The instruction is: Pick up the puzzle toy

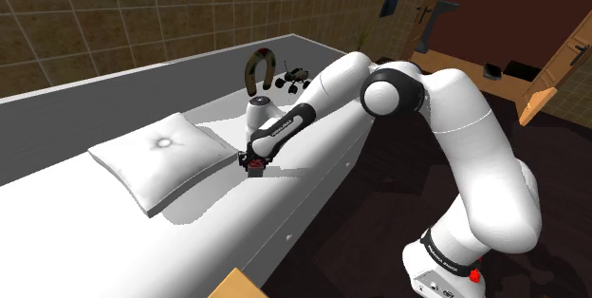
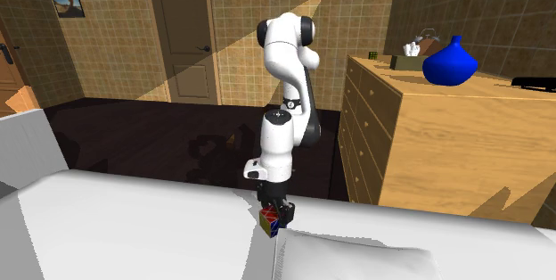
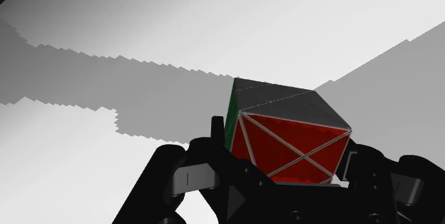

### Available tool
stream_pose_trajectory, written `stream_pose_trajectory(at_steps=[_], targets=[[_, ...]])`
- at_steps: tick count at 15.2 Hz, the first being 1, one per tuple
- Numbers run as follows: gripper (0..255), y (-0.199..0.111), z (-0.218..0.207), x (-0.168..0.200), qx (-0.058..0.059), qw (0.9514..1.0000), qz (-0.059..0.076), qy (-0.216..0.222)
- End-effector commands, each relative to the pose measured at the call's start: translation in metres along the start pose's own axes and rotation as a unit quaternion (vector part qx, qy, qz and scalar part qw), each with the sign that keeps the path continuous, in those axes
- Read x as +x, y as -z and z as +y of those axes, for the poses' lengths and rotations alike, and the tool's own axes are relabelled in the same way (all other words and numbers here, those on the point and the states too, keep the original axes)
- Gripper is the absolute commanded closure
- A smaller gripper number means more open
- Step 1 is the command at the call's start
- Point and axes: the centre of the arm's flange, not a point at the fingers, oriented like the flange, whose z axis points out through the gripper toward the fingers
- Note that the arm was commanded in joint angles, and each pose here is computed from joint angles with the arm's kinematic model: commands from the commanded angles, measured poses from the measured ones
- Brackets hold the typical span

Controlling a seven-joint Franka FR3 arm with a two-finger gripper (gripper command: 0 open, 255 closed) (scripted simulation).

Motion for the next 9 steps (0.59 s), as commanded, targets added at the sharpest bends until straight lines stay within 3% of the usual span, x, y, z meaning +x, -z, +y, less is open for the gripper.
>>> stream_pose_trajectory(at_steps=[1, 9], targets=[[255, -0.001, 0.000, 0.000, 0.000, 1.0000, 0.000, 0.000], [255, 0.009, 0.000, 0.000, 0.000, 1.0000, 0.000, 0.000]])
